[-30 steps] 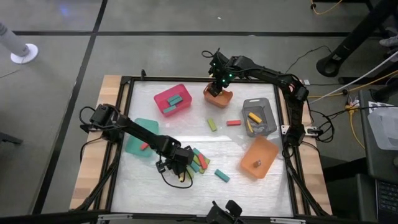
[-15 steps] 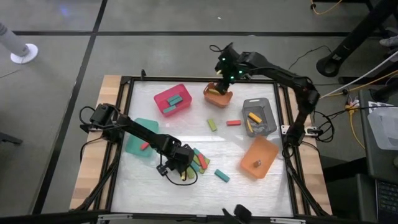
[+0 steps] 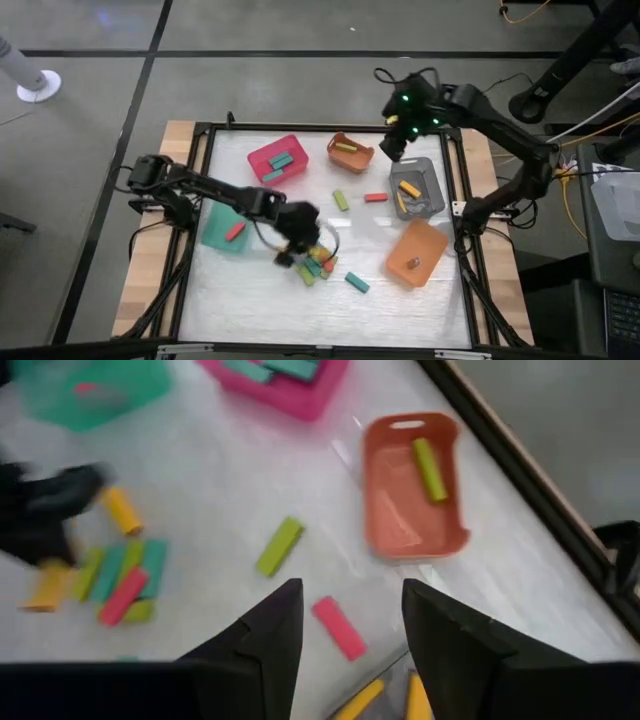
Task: Sort blocks
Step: Put the yellow block into the gray bin, then put the orange block into the blue bin
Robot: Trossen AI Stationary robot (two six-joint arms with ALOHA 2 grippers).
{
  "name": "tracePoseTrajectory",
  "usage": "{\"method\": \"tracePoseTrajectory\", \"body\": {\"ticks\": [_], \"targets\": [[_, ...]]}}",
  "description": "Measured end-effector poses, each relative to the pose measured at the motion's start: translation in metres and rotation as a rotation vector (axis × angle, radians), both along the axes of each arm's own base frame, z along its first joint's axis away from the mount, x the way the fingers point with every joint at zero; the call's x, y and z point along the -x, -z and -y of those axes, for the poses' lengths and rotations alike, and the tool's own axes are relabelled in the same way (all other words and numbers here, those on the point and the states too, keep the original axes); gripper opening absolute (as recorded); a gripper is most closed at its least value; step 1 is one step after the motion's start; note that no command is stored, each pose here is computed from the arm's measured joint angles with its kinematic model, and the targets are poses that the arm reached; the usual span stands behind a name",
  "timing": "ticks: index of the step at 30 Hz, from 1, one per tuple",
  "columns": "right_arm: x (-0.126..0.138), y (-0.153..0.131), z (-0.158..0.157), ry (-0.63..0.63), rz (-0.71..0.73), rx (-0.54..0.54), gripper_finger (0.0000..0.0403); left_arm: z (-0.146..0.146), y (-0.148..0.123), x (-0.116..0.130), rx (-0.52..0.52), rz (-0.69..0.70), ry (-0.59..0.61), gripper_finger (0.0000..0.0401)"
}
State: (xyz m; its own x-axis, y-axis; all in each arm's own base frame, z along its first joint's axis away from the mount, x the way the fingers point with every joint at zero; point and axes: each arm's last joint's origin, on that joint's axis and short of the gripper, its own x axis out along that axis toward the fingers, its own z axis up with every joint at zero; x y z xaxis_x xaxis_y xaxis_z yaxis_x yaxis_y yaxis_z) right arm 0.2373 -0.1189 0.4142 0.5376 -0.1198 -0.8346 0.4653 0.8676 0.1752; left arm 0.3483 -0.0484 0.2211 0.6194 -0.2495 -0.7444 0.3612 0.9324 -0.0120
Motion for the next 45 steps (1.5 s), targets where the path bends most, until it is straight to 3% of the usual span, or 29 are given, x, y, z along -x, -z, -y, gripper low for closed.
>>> {"method": "tracePoseTrajectory", "body": {"ticks": [5,8,13,20,27,31,36,41,45], "targets": [[0.008,-0.014,-0.033,-0.099,0.046,0.019,0.0172,-0.034,-0.01,-0.039,0.036,0.378,-0.235,0.0082],[0.012,-0.02,-0.051,-0.165,0.073,0.028,0.0172,-0.053,-0.008,-0.059,0.095,0.588,-0.314,0.0081],[0.014,-0.025,-0.074,-0.196,0.088,0.055,0.0172,-0.076,0.008,-0.097,0.147,0.77,-0.391,0.0084],[0.013,-0.026,-0.09,-0.245,0.081,0.087,0.0172,-0.1,0.036,-0.162,0.137,0.802,-0.429,0.0086],[0.012,-0.026,-0.1,-0.267,0.085,0.071,0.0172,-0.126,0.058,-0.199,0.106,0.799,-0.466,0.0088],[0.011,-0.026,-0.1,-0.261,0.087,0.067,0.0172,-0.13,0.071,-0.208,0.093,0.758,-0.473,0.0107],[0.008,-0.025,-0.099,-0.257,0.085,0.067,0.0172,-0.129,0.078,-0.209,0.12,0.689,-0.493,0.0161],[0.006,-0.023,-0.099,-0.255,0.08,0.065,0.0172,-0.13,0.076,-0.208,0.15,0.666,-0.514,0.0202],[0.007,-0.023,-0.099,-0.243,0.071,0.054,0.0172,-0.13,0.06,-0.202,0.13,0.571,-0.519,0.021]]}}
